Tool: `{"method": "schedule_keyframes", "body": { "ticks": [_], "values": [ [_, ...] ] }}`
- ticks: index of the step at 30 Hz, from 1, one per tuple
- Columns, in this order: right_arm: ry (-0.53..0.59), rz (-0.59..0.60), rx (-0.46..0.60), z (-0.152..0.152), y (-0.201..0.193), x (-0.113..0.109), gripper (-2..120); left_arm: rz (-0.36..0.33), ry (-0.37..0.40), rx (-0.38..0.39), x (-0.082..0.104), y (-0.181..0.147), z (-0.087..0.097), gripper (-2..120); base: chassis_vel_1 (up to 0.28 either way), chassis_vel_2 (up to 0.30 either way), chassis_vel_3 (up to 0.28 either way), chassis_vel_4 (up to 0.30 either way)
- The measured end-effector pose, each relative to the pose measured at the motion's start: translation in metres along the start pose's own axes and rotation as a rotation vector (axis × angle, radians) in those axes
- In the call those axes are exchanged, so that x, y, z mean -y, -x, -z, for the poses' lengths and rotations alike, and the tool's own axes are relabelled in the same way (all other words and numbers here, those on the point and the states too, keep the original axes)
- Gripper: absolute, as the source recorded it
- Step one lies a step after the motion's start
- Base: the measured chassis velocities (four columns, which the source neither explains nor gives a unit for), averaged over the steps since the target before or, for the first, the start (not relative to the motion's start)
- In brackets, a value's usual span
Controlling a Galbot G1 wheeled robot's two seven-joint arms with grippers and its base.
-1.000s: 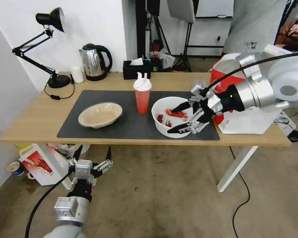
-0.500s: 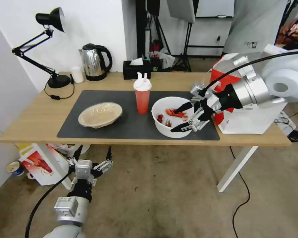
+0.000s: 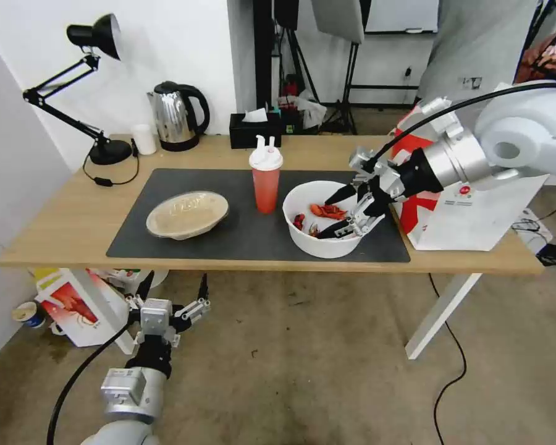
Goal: Pick up the trash from the table and place it into the takeout bag.
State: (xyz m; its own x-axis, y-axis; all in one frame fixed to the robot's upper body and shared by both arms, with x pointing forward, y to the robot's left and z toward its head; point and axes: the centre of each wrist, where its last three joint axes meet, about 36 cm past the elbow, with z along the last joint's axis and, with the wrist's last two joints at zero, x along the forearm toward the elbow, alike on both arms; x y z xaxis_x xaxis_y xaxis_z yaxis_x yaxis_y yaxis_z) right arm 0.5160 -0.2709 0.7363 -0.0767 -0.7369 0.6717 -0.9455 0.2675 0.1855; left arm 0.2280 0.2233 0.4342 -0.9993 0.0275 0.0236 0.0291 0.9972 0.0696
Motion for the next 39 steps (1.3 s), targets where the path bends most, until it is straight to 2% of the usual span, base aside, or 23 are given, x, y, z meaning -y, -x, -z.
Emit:
{"method": "schedule_keyframes", "body": {
  "ticks": [6,29,39],
  "values": [
    [0.003,0.005,-0.011,-0.002,0.006,0.002,100,0.0,0.0,0.0,0.0,0.0,0.0,100,0.0,0.0,0.0,0.0],
    [0.012,-0.034,-0.062,0.009,0.009,0.045,100,0.0,0.0,0.0,0.0,0.0,0.0,100,0.0,0.0,0.0,0.0],
    [0.03,-0.005,-0.11,-0.004,0.034,0.057,100,0.0,0.0,0.0,0.0,0.0,0.0,100,0.0,0.0,0.0,0.0]
  ]
}}
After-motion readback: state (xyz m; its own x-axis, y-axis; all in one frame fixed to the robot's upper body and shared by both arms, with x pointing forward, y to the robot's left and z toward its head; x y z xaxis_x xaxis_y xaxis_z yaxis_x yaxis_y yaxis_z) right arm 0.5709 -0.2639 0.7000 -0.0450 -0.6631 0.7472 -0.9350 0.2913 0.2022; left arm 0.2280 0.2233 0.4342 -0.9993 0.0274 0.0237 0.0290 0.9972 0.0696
